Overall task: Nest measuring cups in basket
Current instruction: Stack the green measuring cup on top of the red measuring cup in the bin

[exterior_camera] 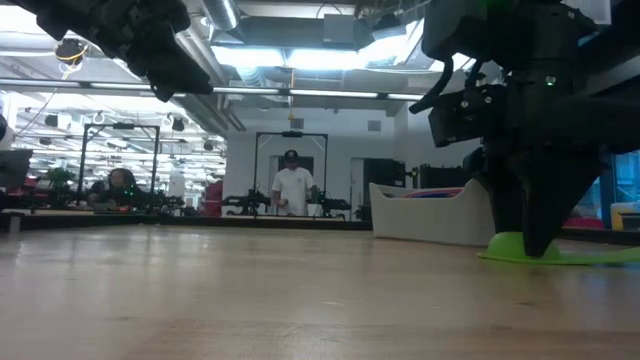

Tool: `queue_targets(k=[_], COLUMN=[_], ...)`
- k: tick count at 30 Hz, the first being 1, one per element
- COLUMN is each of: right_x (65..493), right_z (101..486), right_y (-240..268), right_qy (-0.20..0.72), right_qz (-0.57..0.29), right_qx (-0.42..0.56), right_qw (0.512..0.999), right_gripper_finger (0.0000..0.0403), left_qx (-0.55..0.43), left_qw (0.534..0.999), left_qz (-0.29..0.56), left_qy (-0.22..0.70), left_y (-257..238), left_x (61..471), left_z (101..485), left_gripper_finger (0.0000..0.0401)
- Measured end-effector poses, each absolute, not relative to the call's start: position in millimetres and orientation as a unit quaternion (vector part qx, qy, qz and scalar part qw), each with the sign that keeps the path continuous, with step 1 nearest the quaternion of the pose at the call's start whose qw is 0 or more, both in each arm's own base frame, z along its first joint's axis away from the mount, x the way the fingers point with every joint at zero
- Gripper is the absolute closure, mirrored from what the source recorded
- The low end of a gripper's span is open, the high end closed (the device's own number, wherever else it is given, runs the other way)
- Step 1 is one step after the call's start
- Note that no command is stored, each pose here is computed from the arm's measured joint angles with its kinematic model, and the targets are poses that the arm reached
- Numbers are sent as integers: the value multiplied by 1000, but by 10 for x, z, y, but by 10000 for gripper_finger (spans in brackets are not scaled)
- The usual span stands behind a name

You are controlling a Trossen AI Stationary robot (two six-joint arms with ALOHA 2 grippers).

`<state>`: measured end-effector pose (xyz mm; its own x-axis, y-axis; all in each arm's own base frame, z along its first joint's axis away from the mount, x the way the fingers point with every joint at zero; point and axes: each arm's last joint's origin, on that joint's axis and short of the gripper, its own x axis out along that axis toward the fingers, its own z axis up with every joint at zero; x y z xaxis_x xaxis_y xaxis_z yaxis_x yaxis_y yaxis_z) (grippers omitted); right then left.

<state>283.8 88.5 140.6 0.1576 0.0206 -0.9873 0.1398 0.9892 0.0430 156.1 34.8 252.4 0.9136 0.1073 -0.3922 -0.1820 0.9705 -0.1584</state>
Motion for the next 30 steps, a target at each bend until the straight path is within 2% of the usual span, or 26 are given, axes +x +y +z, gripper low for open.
queue_targets(k=[9,18,24,30], right_x=[2998,3146,3363,3670], right_z=[1598,1926,2200,2559], right_y=[940,899,796,661], right_qy=[628,612,545,418], right_qz=[-21,-38,-65,-102], right_qx=[69,-12,-71,-120], right_qw=[775,790,833,895], right_gripper_finger=[168,167,167,167], left_qx=[-96,-94,-94,-94], left_qw=[973,974,974,974], left_qz=[74,74,74,71], left_qy=[194,193,193,193], left_y=[348,348,349,347], left_x=[1561,1561,1562,1562], left_z=[2524,2526,2527,2527], left_gripper_finger=[284,284,284,284])
